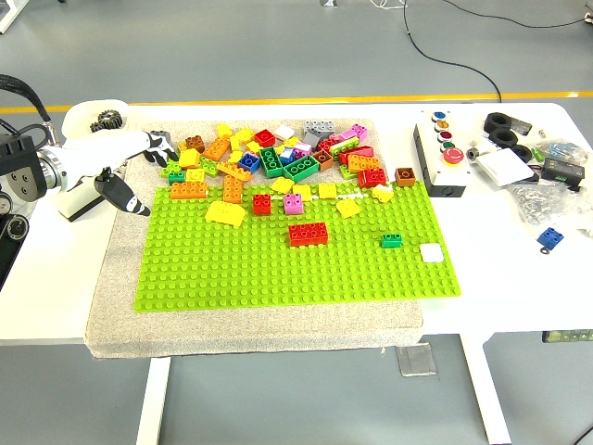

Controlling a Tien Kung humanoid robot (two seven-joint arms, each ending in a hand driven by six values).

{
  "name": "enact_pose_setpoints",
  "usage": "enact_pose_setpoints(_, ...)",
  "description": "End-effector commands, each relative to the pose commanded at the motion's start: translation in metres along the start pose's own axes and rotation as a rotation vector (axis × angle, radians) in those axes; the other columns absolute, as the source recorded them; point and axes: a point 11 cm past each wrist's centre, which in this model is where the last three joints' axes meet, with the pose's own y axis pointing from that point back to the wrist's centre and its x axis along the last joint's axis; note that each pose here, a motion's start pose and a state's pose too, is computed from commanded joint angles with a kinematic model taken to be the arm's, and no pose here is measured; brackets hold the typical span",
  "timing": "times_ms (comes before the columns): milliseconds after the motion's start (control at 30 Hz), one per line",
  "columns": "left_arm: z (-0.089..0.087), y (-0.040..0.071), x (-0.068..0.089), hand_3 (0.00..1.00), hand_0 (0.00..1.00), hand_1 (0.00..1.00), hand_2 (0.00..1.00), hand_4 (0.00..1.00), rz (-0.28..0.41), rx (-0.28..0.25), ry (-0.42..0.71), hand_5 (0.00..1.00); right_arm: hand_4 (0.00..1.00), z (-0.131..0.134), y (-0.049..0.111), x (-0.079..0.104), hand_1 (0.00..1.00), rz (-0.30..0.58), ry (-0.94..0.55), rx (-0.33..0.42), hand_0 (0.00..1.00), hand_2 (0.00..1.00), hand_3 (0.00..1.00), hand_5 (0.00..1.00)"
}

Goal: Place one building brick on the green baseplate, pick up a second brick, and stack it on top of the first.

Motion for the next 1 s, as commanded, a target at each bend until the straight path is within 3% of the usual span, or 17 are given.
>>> enact_pose_setpoints(167, -0.006, 0.000, -0.006, 0.813, 0.915, 0.779, 0.753, 0.984, 0.003, 0.025, 0.040, 0.021, 0.819, 0.000, 0.000, 0.000, 0.657, 0.000, 0.003, 0.000, 0.747, 0.724, 0.614, 0.280)
enact_pose_setpoints(400, -0.012, -0.003, -0.026, 0.806, 0.902, 0.775, 0.746, 0.980, -0.037, 0.048, 0.075, 0.015, 0.819, 0.000, 0.000, 0.000, 0.658, -0.001, 0.009, 0.000, 0.747, 0.724, 0.615, 0.280)
enact_pose_setpoints(667, -0.013, -0.004, -0.028, 0.768, 0.861, 0.745, 0.713, 0.987, -0.041, 0.054, 0.077, 0.030, 0.819, 0.001, 0.000, 0.000, 0.658, 0.000, 0.012, -0.002, 0.747, 0.724, 0.615, 0.280)
enact_pose_setpoints(700, -0.013, -0.004, -0.028, 0.695, 0.804, 0.699, 0.587, 0.916, -0.041, 0.055, 0.077, 0.002, 0.819, 0.001, 0.000, 0.000, 0.658, 0.000, 0.012, -0.002, 0.747, 0.724, 0.615, 0.280)
enact_pose_setpoints(867, -0.013, -0.004, -0.027, 0.695, 0.804, 0.699, 0.587, 0.916, -0.029, 0.058, 0.076, 0.002, 0.819, 0.001, 0.000, -0.001, 0.658, -0.001, 0.012, -0.002, 0.747, 0.724, 0.615, 0.280)
enact_pose_setpoints(900, -0.013, -0.004, -0.026, 0.553, 0.771, 0.651, 0.516, 0.781, -0.025, 0.059, 0.076, 0.002, 0.819, 0.001, 0.000, -0.001, 0.656, -0.001, 0.012, -0.002, 0.747, 0.724, 0.615, 0.280)
enact_pose_setpoints(1000, -0.013, -0.004, -0.024, 0.553, 0.771, 0.651, 0.516, 0.781, -0.012, 0.059, 0.075, 0.002, 0.819, 0.001, 0.000, -0.001, 0.656, -0.001, 0.010, -0.003, 0.747, 0.724, 0.615, 0.280)
